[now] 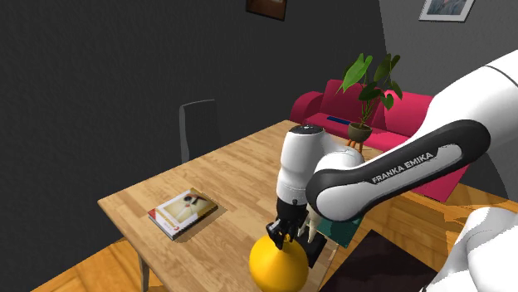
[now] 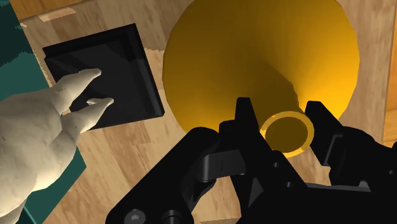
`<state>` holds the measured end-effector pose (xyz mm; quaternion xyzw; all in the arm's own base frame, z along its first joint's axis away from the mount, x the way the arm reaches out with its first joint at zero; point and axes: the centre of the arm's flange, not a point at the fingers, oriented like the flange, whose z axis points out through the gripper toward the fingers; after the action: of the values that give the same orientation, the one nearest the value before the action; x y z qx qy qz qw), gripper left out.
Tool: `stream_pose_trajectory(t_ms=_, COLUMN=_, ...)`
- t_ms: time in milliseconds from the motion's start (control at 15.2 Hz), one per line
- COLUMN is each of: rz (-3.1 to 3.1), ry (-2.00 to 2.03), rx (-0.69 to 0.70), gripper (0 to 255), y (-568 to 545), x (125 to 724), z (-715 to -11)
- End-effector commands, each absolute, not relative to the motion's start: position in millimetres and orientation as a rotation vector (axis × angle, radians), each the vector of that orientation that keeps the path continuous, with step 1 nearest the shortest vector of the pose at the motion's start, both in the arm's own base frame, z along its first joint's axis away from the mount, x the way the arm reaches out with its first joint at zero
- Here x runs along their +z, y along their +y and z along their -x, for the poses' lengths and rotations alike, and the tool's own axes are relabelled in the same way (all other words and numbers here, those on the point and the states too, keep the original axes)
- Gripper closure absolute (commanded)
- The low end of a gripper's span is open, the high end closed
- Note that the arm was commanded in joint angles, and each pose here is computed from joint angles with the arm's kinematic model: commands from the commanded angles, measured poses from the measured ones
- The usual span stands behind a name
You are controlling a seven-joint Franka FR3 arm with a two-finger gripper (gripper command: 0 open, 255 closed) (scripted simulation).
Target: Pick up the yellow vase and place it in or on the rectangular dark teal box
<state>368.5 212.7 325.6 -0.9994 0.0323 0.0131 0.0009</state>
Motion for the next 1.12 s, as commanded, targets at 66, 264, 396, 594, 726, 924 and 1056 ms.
stream_pose_trajectory(t_ms=66, rz=3.138, ry=0.102, rx=0.041, gripper=255, y=212.3, x=342.0, z=-368.2)
stream_pose_trajectory(t_ms=264, rz=3.138, ry=0.102, rx=0.041, gripper=255, y=212.3, x=357.8, z=-368.2)
stream_pose_trajectory(t_ms=396, rz=3.138, ry=0.102, rx=0.041, gripper=255, y=212.3, x=368.4, z=-368.2)
stream_pose_trajectory(t_ms=594, rz=3.138, ry=0.102, rx=0.041, gripper=255, y=212.3, x=384.2, z=-368.2)
stream_pose_trajectory(t_ms=726, rz=3.138, ry=0.102, rx=0.041, gripper=255, y=212.3, x=394.8, z=-368.2)
stream_pose_trajectory(t_ms=924, rz=3.138, ry=0.102, rx=0.041, gripper=255, y=212.3, x=410.6, z=-368.2)
stream_pose_trajectory(t_ms=1056, rz=3.138, ry=0.102, rx=0.041, gripper=255, y=212.3, x=421.2, z=-368.2)
